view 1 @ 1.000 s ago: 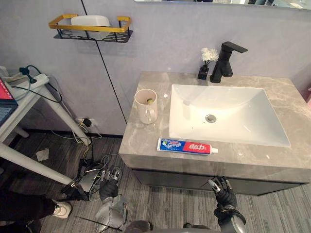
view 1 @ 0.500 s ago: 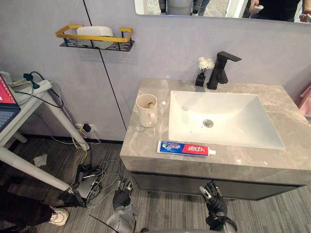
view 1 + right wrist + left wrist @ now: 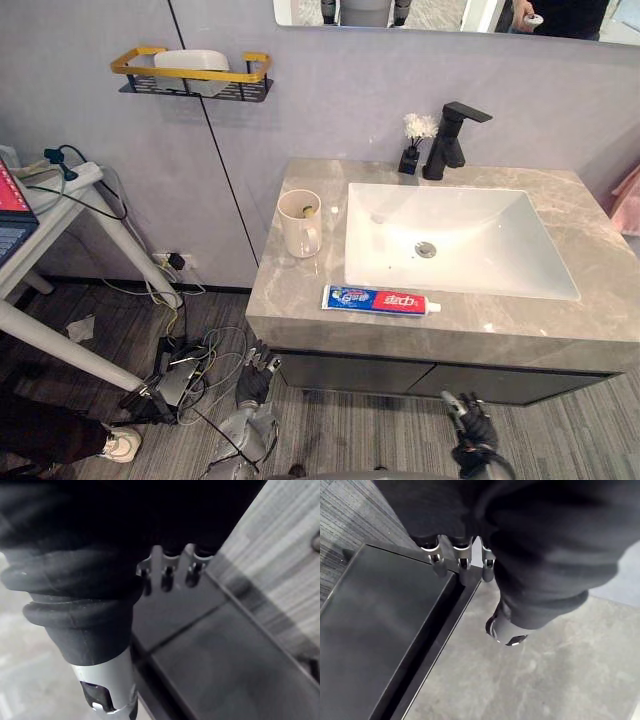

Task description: Organize washtable

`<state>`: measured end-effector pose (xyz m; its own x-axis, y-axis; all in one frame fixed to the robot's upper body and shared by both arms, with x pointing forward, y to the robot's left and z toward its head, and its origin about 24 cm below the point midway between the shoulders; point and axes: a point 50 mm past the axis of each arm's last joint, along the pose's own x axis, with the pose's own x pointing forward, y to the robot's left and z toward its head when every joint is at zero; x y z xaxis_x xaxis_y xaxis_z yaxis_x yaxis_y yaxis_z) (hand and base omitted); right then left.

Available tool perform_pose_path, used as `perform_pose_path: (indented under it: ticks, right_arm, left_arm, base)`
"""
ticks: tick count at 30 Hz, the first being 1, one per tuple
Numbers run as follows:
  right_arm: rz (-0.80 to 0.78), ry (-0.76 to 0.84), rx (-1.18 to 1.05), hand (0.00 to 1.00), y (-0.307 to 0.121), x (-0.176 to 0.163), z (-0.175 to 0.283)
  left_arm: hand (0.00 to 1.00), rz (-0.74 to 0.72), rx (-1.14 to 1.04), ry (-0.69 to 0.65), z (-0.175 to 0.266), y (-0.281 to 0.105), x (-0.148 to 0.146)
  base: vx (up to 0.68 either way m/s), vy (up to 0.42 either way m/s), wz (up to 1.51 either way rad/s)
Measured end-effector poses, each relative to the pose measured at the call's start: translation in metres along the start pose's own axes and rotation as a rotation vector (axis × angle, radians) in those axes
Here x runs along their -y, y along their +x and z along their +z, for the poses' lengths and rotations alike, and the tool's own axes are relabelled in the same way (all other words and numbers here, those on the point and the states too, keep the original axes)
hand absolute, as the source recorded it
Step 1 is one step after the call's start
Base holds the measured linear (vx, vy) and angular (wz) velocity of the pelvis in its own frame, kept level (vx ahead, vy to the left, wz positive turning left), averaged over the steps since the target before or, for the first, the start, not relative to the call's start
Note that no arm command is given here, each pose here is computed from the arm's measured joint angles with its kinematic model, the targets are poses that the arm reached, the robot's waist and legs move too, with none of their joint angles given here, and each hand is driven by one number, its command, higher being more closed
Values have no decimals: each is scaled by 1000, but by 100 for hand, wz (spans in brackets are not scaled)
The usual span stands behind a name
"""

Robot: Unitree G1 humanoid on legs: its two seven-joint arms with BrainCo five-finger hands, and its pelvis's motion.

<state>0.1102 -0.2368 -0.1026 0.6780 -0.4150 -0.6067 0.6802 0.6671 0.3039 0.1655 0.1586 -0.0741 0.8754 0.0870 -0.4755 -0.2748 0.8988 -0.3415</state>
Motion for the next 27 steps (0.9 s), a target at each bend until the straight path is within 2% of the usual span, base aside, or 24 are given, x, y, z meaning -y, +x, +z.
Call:
perform_pose_path:
  ticks: [5,7,9,15,19,21,23,25,27]
  right_arm:
    - [-140,-6,314,0,-3,37,82]
    - [-157,-27,432,0,-7,40,113]
    - [-157,-75,655,0,-19,35,165]
    - [-101,-168,1089,0,-53,-2,255]
    - [40,-217,1325,0,-81,-45,296]
    - [168,-265,1403,0,-91,-73,309]
    - [319,-329,1425,0,-95,-101,310]
    - [550,-460,1387,0,-98,-139,297]
    - [694,-551,1324,0,-96,-158,281]
  left_arm:
    - [0,-16,-1,55,2,-1,-7]
    - [0,-27,-8,58,0,-3,-8]
    - [0,-43,-23,71,-3,-4,-8]
    - [0,-129,-157,154,-34,-4,5]
    - [0,-171,-222,218,-48,-5,8]
    - [0,-179,-236,229,-51,-5,8]
    - [0,-184,-238,237,-51,-5,9]
    - [0,-187,-245,237,-52,-6,8]
    - [0,-204,-250,237,-53,-7,10]
  base:
    - [-34,21,-19]
    - [-15,8,-2]
    - [-17,4,-5]
    - [32,-6,-2]
    - [59,-10,5]
    - [24,-4,15]
    - [0,0,23]
    - [-12,6,21]
    - [-1,16,23]
